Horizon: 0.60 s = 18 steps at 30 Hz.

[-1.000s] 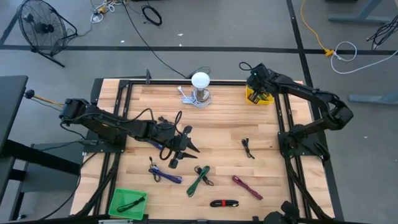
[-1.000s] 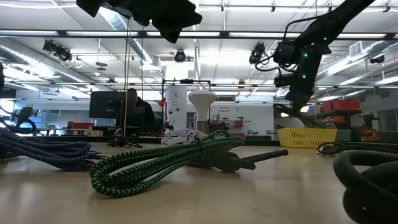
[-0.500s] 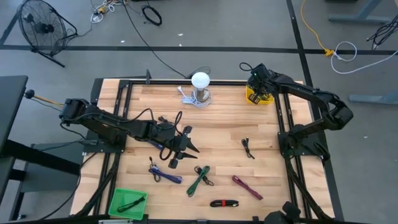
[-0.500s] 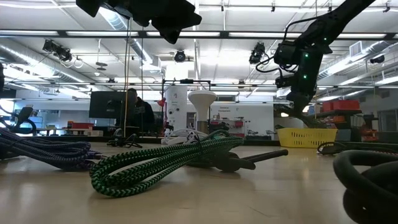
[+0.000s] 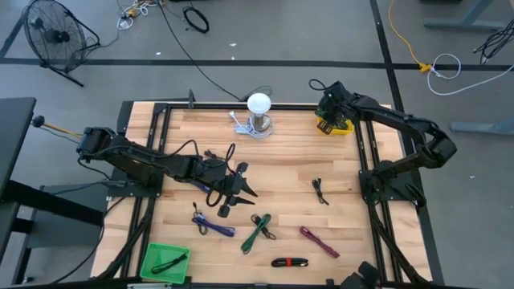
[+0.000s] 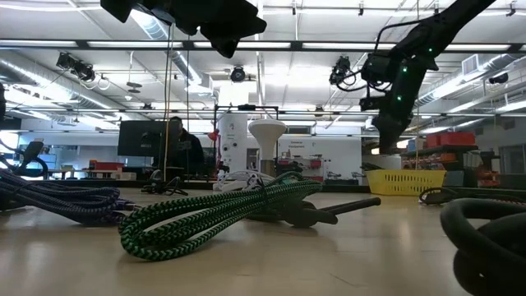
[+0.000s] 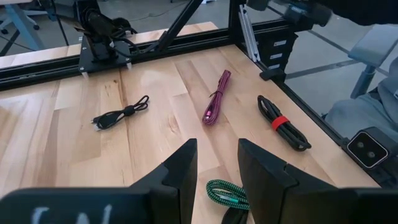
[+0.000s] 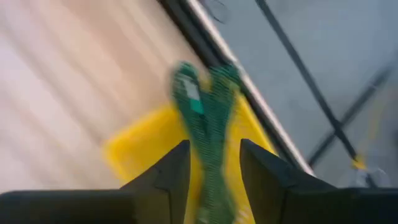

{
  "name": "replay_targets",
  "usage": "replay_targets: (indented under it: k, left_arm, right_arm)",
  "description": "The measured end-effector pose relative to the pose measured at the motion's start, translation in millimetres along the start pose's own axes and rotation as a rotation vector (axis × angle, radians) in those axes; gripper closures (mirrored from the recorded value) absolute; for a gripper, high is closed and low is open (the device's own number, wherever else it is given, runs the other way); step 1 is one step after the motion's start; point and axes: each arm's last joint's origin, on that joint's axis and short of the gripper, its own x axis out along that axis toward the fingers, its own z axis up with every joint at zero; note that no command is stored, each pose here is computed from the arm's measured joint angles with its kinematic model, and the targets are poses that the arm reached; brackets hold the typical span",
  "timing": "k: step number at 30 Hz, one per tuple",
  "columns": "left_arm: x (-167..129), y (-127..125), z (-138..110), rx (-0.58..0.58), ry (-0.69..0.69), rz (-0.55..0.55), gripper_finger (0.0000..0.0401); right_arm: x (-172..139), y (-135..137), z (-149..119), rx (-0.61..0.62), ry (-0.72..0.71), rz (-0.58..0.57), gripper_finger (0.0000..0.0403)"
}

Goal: Pick & Place USB Port
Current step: Put the black USB cable into the green bin

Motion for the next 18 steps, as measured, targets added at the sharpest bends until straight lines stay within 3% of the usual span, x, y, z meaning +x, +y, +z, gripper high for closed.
replay_targets:
  k: [7, 13, 18]
  left_arm:
    - [0, 1, 0, 0.0, 0.003, 0.031, 0.0282]
    - [0, 2, -3, -0.001, 0.031, 0.075, 0.0282]
    - [-2, 6, -13, 0.01, 0.156, 0.225, 0.0282]
  right_arm:
    - [-18, 20, 8, -0.037, -0.097, 0.082, 0.0266]
    - [-42, 50, 14, -0.085, -0.249, 0.372, 0.0268]
    - [-58, 73, 19, -0.167, -0.334, 0.506, 0.0268]
